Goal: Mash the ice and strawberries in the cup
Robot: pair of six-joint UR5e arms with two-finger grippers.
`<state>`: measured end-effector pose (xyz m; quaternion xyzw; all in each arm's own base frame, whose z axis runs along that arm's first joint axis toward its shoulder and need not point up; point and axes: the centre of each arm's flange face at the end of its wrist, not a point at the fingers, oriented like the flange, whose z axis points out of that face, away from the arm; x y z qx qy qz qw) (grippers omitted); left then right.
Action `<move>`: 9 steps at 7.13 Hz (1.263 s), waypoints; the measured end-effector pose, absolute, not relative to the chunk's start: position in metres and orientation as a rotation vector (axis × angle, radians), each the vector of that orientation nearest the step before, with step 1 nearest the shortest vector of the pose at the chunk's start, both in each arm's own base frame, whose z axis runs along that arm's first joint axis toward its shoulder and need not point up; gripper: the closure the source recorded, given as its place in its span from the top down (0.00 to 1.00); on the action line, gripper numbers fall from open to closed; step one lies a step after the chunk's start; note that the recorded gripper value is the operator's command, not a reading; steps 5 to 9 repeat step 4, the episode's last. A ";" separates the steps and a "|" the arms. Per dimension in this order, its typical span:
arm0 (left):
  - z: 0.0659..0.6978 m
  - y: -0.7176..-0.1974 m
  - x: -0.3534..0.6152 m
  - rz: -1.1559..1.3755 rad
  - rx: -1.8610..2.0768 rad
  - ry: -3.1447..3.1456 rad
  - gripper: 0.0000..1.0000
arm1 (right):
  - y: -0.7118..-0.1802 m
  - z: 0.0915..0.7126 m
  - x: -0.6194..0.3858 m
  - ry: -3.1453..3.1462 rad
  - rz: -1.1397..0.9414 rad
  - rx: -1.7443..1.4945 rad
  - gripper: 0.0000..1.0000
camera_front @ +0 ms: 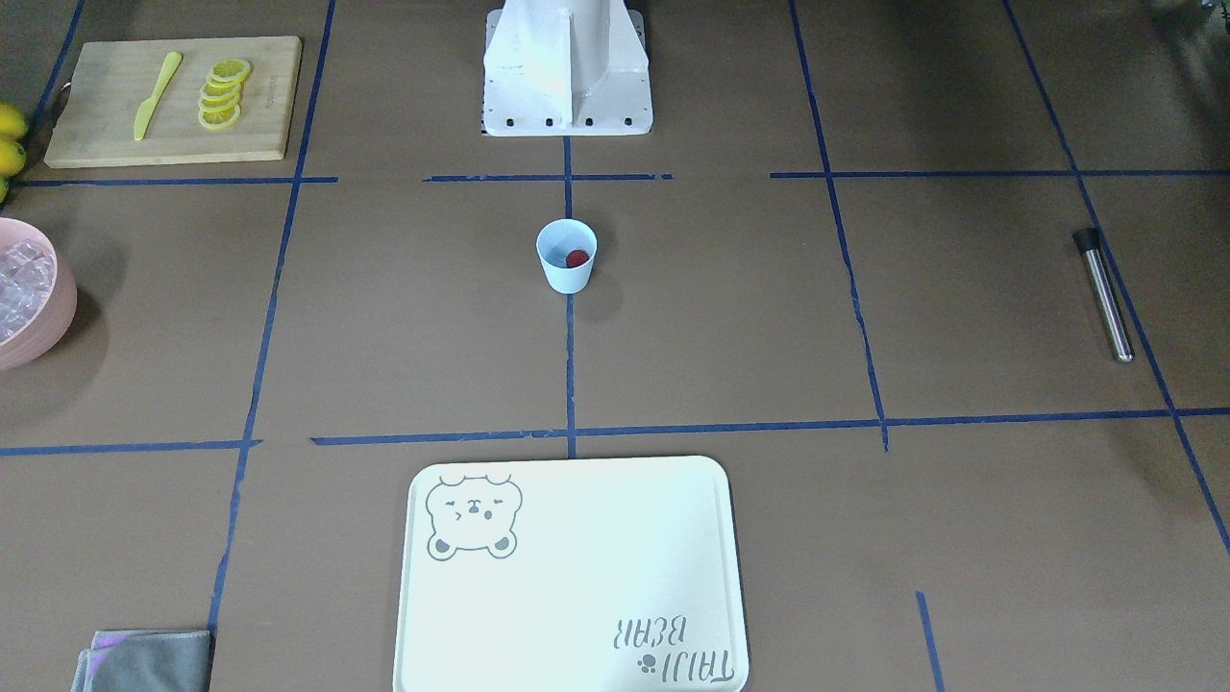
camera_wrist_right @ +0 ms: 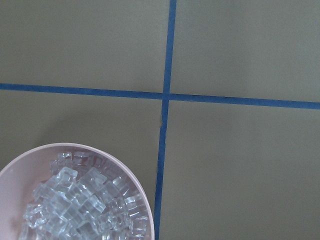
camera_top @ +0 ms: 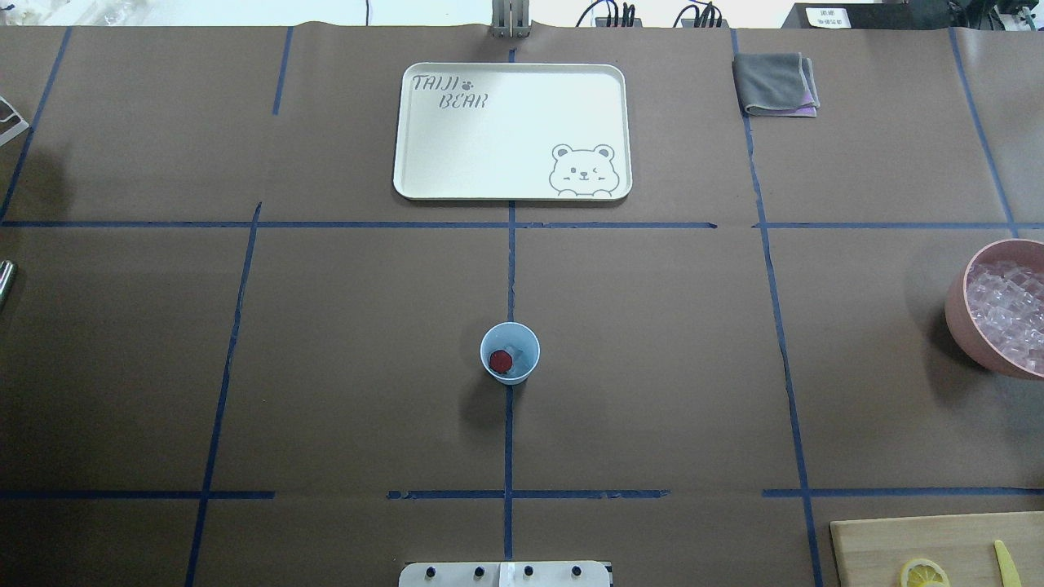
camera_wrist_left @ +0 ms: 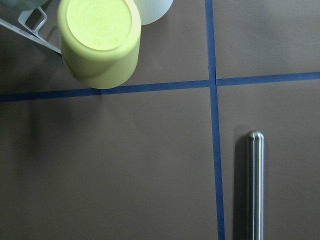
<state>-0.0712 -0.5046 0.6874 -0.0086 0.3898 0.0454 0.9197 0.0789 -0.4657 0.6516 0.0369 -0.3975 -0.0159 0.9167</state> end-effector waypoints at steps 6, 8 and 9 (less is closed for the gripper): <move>0.687 -0.505 -0.071 0.096 -0.015 0.801 1.00 | -0.465 0.654 0.079 -0.818 -0.032 0.072 0.99; 0.687 -0.505 -0.071 0.096 -0.015 0.801 1.00 | -0.465 0.654 0.079 -0.818 -0.032 0.072 0.99; 0.687 -0.505 -0.071 0.096 -0.015 0.801 1.00 | -0.465 0.654 0.079 -0.818 -0.032 0.072 0.99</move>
